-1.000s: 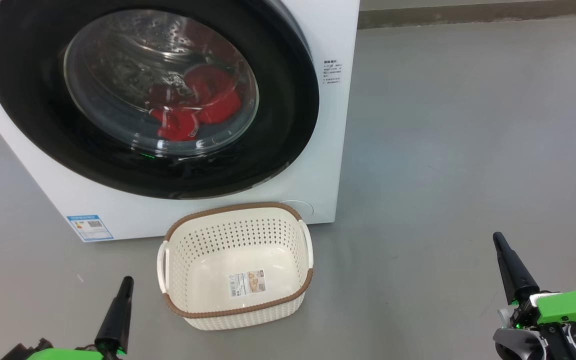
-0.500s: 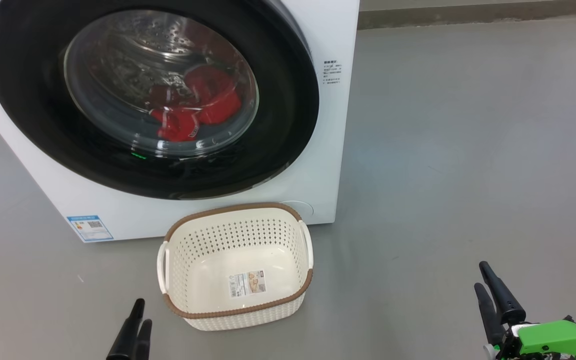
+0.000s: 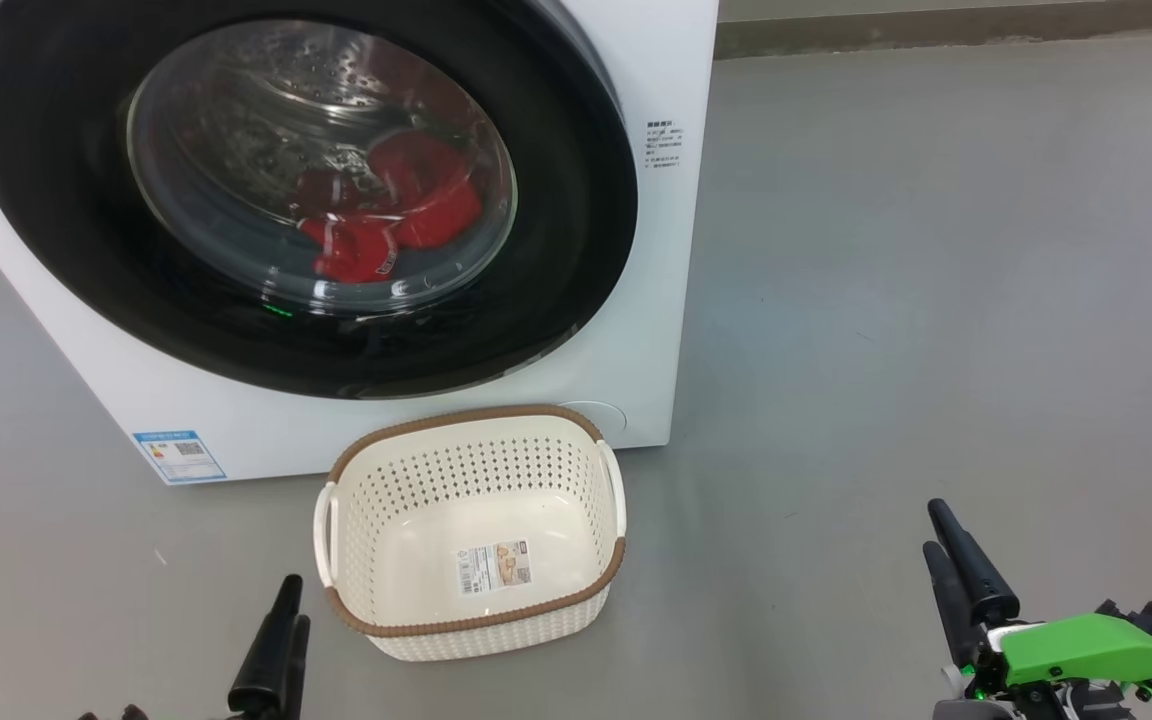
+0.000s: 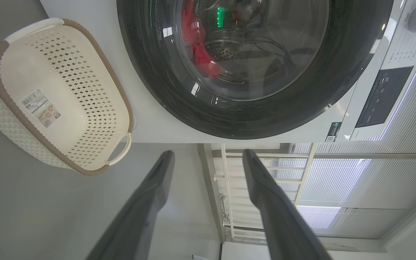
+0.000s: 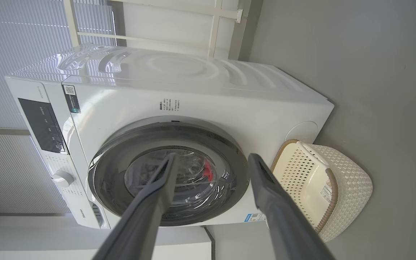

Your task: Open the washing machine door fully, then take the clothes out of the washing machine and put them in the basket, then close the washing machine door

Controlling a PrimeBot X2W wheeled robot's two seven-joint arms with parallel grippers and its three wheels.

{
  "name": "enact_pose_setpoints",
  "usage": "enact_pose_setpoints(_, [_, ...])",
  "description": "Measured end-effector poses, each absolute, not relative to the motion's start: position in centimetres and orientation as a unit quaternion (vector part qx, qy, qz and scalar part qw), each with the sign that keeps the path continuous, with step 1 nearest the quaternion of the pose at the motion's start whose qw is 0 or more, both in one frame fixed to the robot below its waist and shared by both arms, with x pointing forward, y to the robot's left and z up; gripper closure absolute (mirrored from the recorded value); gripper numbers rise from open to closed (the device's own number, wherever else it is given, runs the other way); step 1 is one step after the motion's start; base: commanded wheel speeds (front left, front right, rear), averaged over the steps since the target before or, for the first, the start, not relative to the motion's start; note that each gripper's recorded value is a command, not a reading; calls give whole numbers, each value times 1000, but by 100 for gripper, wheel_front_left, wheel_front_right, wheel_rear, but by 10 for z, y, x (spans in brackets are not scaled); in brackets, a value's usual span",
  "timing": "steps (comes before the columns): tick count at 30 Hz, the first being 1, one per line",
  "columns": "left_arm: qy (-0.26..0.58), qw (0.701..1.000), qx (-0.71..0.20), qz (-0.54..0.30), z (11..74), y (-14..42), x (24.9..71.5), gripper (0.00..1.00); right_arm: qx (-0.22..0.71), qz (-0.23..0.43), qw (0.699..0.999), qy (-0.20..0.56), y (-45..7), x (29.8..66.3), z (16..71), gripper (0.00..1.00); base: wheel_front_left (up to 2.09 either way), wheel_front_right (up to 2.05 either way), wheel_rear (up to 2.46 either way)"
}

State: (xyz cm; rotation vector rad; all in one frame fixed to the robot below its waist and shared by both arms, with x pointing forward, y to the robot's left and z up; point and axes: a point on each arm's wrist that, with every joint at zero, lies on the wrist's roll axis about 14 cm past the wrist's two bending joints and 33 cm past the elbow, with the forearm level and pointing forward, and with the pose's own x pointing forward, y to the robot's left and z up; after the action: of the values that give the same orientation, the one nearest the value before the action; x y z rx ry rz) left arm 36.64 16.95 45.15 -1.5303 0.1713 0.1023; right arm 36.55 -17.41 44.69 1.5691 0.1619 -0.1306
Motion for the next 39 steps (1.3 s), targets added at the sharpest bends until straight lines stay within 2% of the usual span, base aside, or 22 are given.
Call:
enact_pose_setpoints(9, [73, 754, -652, 36, 459, 169, 372, 0, 674, -48, 733, 75, -169, 373, 451, 0, 0, 0, 0])
enact_pose_setpoints(39, [58, 885, -462, -2, 483, 155, 391, 0, 493, -4, 868, 57, -159, 395, 475, 0, 0, 0, 0])
